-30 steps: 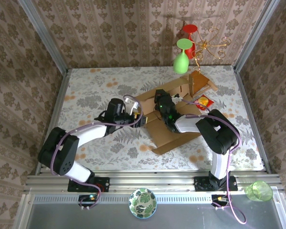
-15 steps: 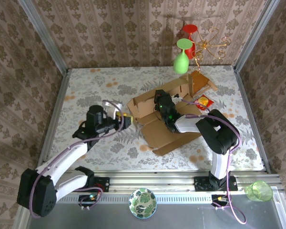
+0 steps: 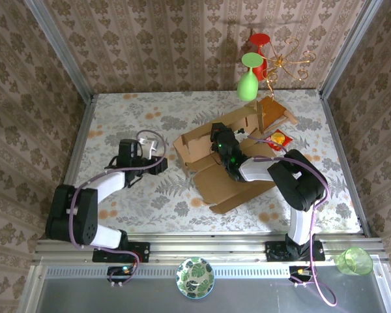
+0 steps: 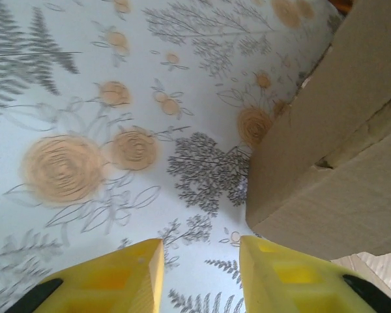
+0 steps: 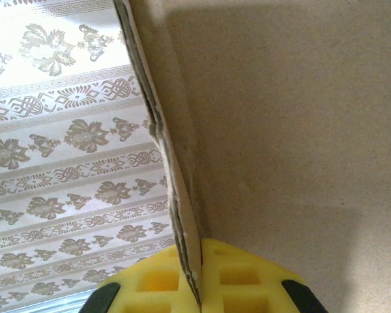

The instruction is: Fold the paper box

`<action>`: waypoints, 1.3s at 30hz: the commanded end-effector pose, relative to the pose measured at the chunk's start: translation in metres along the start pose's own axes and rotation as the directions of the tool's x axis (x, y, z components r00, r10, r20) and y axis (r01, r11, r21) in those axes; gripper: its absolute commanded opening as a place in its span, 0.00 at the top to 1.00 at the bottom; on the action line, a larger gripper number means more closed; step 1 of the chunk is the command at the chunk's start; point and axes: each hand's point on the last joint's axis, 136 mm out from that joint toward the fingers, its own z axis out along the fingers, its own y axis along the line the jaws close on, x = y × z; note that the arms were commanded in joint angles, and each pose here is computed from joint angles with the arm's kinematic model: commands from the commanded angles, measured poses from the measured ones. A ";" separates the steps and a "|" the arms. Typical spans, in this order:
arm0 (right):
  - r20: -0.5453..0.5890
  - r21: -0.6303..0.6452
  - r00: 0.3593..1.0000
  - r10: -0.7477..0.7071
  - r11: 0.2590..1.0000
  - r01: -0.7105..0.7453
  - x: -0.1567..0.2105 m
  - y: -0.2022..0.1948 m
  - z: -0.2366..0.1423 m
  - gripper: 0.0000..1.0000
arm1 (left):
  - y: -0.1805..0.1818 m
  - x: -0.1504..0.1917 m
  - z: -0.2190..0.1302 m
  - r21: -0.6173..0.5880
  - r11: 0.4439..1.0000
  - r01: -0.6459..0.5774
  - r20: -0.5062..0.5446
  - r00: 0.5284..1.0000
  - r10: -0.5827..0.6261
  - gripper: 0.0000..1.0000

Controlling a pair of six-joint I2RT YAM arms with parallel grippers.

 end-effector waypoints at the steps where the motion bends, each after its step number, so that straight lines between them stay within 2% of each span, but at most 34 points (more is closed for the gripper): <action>1: 0.007 0.047 0.999 -0.032 0.998 0.032 -0.003 -0.016 0.000 1.00 | -0.039 -0.037 0.006 0.120 0.978 -0.172 0.097 0.982 0.161 0.62; 10: -0.008 0.017 1.000 -0.019 1.000 0.019 -0.002 -0.017 0.000 1.00 | -0.076 -0.032 0.018 0.184 0.956 -0.230 0.111 0.971 0.212 0.60; 21: -0.019 0.005 1.000 -0.013 1.000 0.013 -0.003 -0.019 -0.002 1.00 | -0.074 -0.037 0.033 0.140 0.963 -0.231 0.114 0.970 0.216 0.57; 23: -0.020 0.004 1.000 -0.012 1.000 0.012 -0.002 -0.020 -0.001 1.00 | -0.084 -0.034 0.039 0.153 0.957 -0.245 0.108 0.967 0.230 0.58; 30: -0.019 0.000 1.000 -0.006 1.000 0.006 -0.002 -0.019 -0.001 1.00 | -0.086 -0.037 0.045 0.094 0.965 -0.244 0.125 0.965 0.232 0.53; 39: -0.021 -0.006 1.000 0.000 1.000 -0.001 0.001 -0.018 0.000 1.00 | -0.070 -0.035 0.053 -0.070 0.976 -0.208 0.126 0.968 0.216 0.52</action>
